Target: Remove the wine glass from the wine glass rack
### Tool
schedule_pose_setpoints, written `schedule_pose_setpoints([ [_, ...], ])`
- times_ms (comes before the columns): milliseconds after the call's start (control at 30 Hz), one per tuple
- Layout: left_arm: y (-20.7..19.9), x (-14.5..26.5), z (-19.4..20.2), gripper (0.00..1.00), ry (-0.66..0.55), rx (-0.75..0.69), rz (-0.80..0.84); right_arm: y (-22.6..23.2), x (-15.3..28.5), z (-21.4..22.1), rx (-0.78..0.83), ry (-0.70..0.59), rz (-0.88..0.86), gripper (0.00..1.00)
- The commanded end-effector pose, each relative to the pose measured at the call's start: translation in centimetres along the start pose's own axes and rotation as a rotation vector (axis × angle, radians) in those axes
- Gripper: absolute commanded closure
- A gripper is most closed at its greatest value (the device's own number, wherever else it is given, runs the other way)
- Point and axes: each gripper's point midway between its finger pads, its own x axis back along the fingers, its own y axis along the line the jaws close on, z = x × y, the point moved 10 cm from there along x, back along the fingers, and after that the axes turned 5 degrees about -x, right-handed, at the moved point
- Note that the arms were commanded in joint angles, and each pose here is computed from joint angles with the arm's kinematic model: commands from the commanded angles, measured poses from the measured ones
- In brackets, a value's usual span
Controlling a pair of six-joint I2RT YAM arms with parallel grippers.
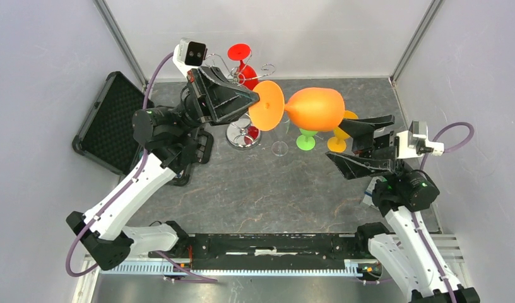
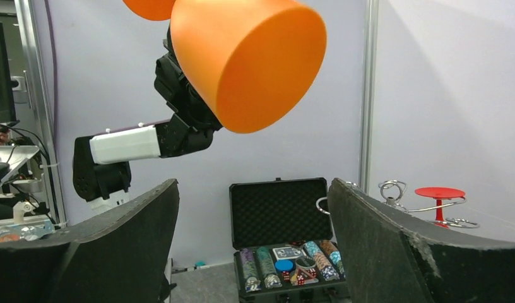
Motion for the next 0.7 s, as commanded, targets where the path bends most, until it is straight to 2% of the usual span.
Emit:
schedule_pose_setpoints([
  [0, 0.6, -0.3, -0.2, 0.98, -0.008, -0.009, 0.024, 0.5, -0.6, -0.6, 0.037, -0.01, -0.079, 0.1],
  [200, 1.9, -0.2, 0.0, 0.98, 0.007, 0.052, 0.017, 1.9, -1.5, -1.8, -0.01, -0.092, -0.273, 0.18],
  [467, 3.0, -0.2, 0.3, 0.98, 0.012, 0.091, 0.006, 2.6, -2.7, -2.6, -0.033, -0.13, -0.341, 0.34],
  [533, 3.2, -0.1, 0.3, 0.98, 0.0, 0.107, 0.013, 2.9, -2.9, -2.9, -0.039, -0.145, -0.356, 0.41],
  [667, 3.4, 0.0, 0.3, 0.98, -0.016, 0.136, 0.038, 3.6, -3.2, -3.4, -0.036, -0.182, -0.401, 0.62],
])
